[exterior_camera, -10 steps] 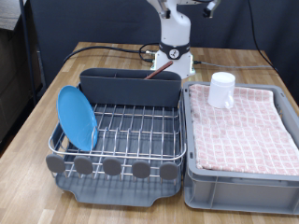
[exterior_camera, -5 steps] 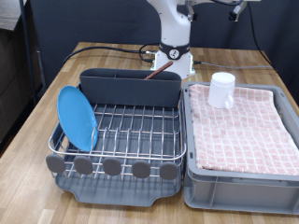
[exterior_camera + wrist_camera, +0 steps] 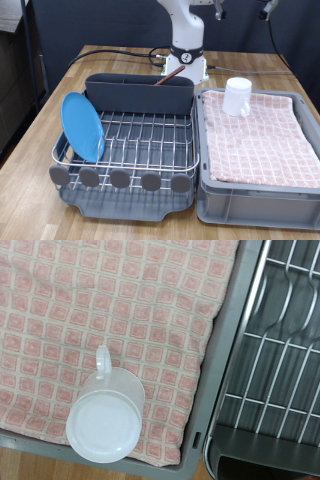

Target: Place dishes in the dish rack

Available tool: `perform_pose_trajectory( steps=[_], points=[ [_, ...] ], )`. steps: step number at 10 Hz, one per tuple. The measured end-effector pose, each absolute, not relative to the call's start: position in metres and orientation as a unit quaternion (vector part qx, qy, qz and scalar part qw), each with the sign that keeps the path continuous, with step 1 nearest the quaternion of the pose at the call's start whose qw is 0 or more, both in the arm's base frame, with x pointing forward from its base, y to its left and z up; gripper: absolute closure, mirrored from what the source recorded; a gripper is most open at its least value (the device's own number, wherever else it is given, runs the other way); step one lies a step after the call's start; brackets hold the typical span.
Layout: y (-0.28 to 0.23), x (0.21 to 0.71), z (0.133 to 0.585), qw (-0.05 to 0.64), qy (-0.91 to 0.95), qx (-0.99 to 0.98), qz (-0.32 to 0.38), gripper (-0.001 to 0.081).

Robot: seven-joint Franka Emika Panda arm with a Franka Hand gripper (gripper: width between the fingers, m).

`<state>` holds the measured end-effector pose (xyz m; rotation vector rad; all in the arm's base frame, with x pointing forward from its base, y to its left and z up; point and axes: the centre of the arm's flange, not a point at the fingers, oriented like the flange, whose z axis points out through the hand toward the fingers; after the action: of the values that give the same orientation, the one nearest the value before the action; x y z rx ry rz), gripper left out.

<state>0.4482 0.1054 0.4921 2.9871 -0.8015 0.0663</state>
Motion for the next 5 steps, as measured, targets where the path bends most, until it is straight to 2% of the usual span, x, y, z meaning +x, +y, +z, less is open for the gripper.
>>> perform_pose_trajectory(
  steps=[5],
  points=[
    [0.129,0.438,0.466,0.045,-0.241,0.969,-0.014,0.0004]
  ],
)
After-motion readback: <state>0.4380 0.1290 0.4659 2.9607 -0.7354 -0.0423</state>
